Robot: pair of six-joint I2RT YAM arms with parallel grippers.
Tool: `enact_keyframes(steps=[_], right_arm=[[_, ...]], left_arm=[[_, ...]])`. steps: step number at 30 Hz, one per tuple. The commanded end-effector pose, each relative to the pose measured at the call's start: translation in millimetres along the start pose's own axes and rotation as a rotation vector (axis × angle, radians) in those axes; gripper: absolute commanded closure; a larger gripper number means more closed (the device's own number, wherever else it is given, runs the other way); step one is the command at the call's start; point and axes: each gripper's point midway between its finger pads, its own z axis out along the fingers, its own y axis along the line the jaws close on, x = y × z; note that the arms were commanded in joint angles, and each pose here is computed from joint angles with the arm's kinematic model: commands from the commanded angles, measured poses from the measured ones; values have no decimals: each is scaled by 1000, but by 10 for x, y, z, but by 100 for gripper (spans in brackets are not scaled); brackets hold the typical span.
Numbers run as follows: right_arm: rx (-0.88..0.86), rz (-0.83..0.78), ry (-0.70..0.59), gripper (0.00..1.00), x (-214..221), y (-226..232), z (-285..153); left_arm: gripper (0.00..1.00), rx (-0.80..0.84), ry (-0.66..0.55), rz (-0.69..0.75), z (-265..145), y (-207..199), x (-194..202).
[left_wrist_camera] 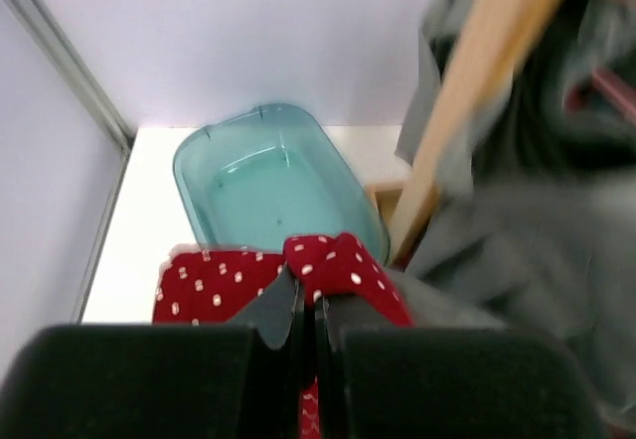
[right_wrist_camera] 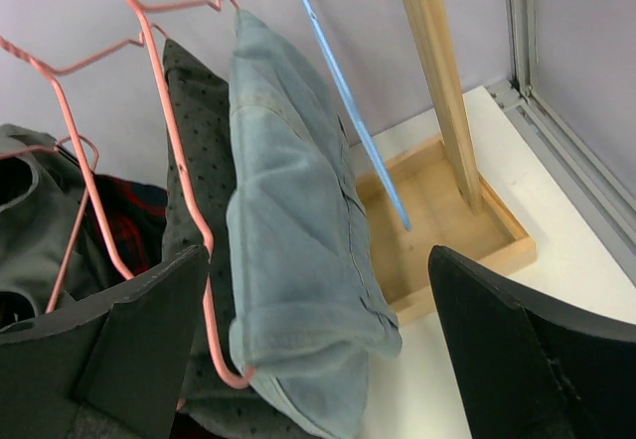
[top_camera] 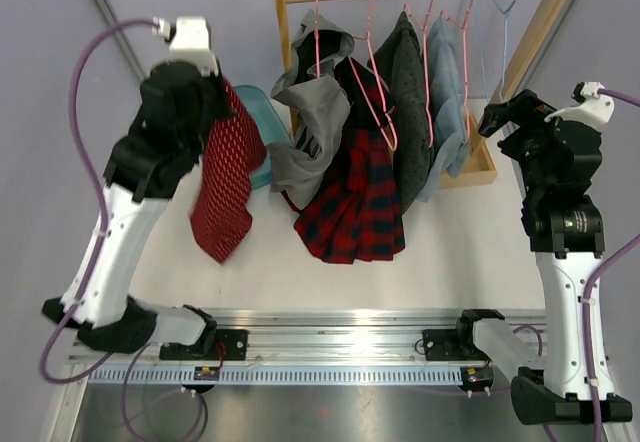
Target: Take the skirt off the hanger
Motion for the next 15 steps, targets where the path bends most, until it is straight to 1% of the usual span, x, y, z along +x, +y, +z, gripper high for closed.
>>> enact_keyframes(steps=[1,2,3,4,5,7,9,10,11,12,13,14,15], right_arm=[[4,19,44,1,200,-70,-99],[3,24,55,1,254,-87,-118],[-10,40,58,1,281,-75,-174],[-23,42,89,1,403,-81,-179],[-30,50,98,1,438,-82,-217],[-44,51,133,1,554,-87,-244],[-51,49,142,1,593,-94,-302],[-55,48,151,1,625,-97,-318],[-61,43,143,1,604,-92,-348],[-62,37,143,1,599,-99,-376],[-64,30,129,1,543,-89,-402],[-64,20,119,1,505,-91,-437],[-70,17,105,0,449,-74,-470]], left_arm=[[100,128,-208,-21,310,-148,-885],[100,134,-300,-45,230,-106,-1274],[100,138,-328,-51,282,-105,-1399],[100,137,-311,-38,604,-147,-1366],[100,137,-378,-52,538,-110,-1602],[100,118,-401,-50,828,-101,-1611],[100,100,-351,-40,1141,-108,-1357],[99,62,-369,-50,1206,-20,-1354],[93,38,-349,-59,1288,15,-1253],[78,-1,-282,-50,1489,48,-941],[52,-66,-252,-59,1551,153,-800],[2,-106,-214,-74,1610,210,-631],[1,-148,-179,-80,1662,285,-479]])
